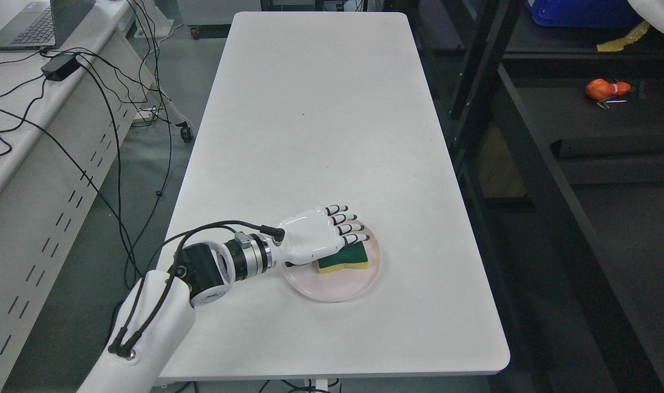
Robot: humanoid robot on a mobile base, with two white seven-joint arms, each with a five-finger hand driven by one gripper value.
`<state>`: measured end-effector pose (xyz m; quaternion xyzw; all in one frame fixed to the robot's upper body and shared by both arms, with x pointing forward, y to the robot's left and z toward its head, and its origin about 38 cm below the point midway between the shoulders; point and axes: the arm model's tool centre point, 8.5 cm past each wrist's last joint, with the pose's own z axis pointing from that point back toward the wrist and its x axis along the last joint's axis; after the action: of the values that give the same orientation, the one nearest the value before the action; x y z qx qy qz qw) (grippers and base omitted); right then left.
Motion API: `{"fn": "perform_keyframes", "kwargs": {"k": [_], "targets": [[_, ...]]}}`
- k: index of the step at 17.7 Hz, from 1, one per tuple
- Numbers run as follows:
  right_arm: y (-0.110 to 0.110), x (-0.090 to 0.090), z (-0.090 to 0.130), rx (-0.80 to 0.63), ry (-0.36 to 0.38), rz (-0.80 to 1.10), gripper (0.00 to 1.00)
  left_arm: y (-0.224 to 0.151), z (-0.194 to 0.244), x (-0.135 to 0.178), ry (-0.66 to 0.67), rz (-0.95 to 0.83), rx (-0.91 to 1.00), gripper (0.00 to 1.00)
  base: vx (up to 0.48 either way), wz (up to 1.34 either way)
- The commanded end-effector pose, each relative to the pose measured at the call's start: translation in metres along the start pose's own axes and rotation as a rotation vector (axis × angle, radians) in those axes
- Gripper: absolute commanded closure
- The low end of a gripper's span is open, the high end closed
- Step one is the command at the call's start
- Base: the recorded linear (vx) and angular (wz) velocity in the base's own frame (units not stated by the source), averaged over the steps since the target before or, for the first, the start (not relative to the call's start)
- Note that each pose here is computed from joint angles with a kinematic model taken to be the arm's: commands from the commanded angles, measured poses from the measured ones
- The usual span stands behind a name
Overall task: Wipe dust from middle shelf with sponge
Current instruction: 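Reach the left hand to the green-and-yellow sponge on the pink plate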
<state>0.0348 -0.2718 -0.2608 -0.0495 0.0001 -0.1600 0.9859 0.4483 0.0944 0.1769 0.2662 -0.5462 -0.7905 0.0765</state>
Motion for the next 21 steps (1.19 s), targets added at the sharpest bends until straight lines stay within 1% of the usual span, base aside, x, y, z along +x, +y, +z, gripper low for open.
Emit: {"fn": "perform_keyframes", "kwargs": {"k": [1,3,4,7,10,13,14,17,18,21], "targets": [[-0.010,0.010,0.000,-0.015,-0.024,-0.002,0.00,-0.004,-0.033,0.045,-0.107,-0.001,-0.047,0.14,0.000,0.00],[-0.010,0.009,0.000,-0.015,-0.022,-0.002,0.00,-0.002,-0.032,0.042,-0.088,0.013,-0.051,0.17,0.000,0.00],[-0.010,0.009,0.000,-0.015,-0.022,-0.002,0.00,-0.005,-0.024,0.035,-0.051,0.045,-0.039,0.21,0.000,0.00],[-0.010,0.009,0.000,-0.015,-0.022,-0.002,0.00,-0.016,-0.004,0.023,0.010,0.160,0.015,0.39,0.000,0.00],[-0.010,0.009,0.000,-0.015,-0.022,-0.002,0.00,-0.017,0.019,0.008,0.004,0.287,0.113,0.67,0.000,0.00],[-0.010,0.009,0.000,-0.015,-0.022,-0.002,0.00,-0.032,0.046,0.001,0.036,0.481,0.207,0.84,0.000,0.00],[-0.010,0.010,0.000,-0.015,-0.024,-0.002,0.00,-0.037,0.054,0.000,0.049,0.534,0.247,0.87,0.000,0.00],[-0.010,0.009,0.000,-0.015,-0.022,-0.002,0.00,-0.038,0.084,-0.017,0.094,0.700,0.445,0.98,0.000,0.00],[-0.010,0.009,0.000,-0.015,-0.022,-0.002,0.00,-0.037,0.093,-0.022,0.101,0.746,0.509,1.00,0.000,0.00],[-0.010,0.009,0.000,-0.015,-0.022,0.000,0.00,-0.034,0.122,-0.039,0.142,0.833,0.685,1.00,0.000,0.00]]}}
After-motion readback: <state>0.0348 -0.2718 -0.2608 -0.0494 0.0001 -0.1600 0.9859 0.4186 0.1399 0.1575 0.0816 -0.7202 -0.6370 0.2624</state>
